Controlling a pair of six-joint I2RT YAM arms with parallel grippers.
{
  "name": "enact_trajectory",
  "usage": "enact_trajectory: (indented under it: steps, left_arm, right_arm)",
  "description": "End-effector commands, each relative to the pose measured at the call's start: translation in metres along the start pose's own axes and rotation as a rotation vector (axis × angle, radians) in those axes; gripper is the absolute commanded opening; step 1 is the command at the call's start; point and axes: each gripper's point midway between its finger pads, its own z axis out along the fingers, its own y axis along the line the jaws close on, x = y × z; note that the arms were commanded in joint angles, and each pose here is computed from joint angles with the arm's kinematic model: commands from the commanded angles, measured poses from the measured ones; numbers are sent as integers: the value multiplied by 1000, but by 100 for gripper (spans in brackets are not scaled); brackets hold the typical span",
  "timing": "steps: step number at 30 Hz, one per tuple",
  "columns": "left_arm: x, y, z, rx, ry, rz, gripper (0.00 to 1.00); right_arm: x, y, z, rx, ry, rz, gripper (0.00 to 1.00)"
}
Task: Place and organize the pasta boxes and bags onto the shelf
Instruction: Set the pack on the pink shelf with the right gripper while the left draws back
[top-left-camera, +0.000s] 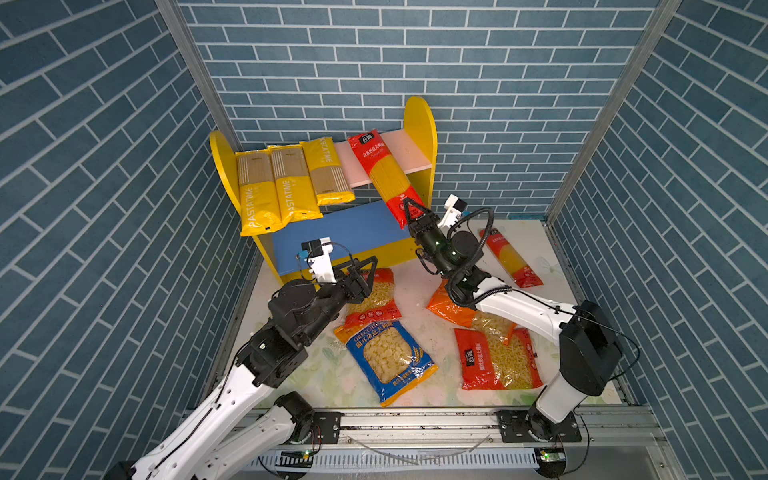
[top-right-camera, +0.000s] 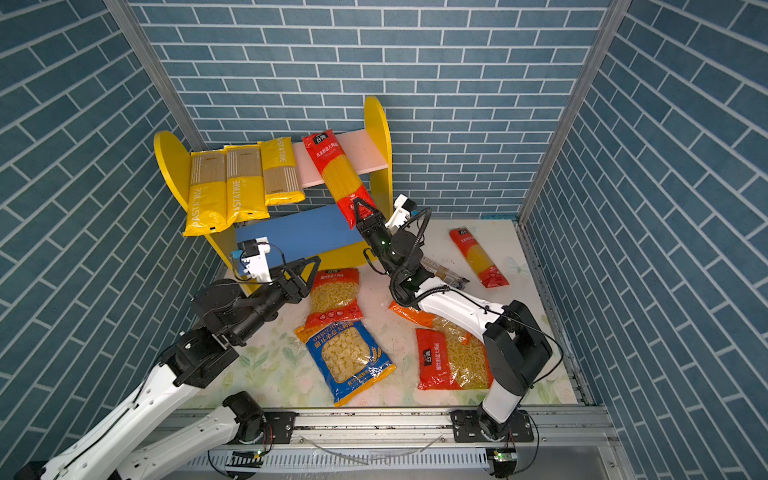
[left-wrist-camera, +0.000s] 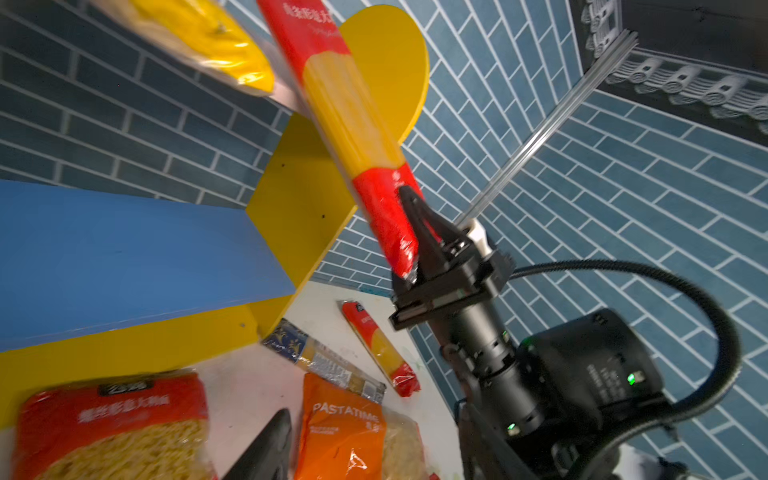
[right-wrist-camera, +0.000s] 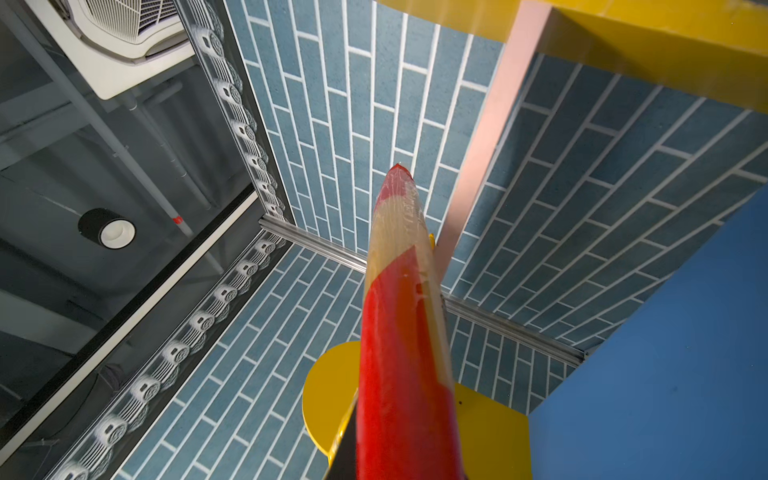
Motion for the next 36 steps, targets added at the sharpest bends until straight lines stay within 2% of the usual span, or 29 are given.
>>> enact_trajectory:
  steps: [1,6,13,18,23,26,29,31,34,35,36]
  left_arm:
    - [29,43,-15,-161,74,58,64]
    - [34,58,-39,-197,64,56,64]
    - [51,74,-45,-226,81,5,63]
    - [54,74,-46,-221,92,-16,63]
    - [65,82,-45,-236,111,-16,63]
    - [69,85,-44,-236,112,-23,63]
    - [73,85,-40,-230,120,-31,63]
    - [74,84,-38,-226,127,-35,63]
    - [74,83,-38,-223,128,-35,63]
    - [74,83,-38,-223,128,-35,63]
    - [73,83,-39,-223,127,-35,63]
  right_arm:
    - [-15,71,16,-138,-62,68,0]
    - [1,71,43,-49,-54,58,0]
    - [21,59,77,8,-96,102,1]
    - [34,73,96,-22,-79,106,28]
    - [44,75,97,-30,-28,69,45]
    - [44,70,89,-23,-24,59,46]
    - [45,67,85,-13,-17,42,41]
    - [48,62,86,0,-7,32,31]
    - [46,52,88,15,-2,46,23]
    - [45,52,88,11,1,50,23]
    - [46,53,87,-1,8,51,28]
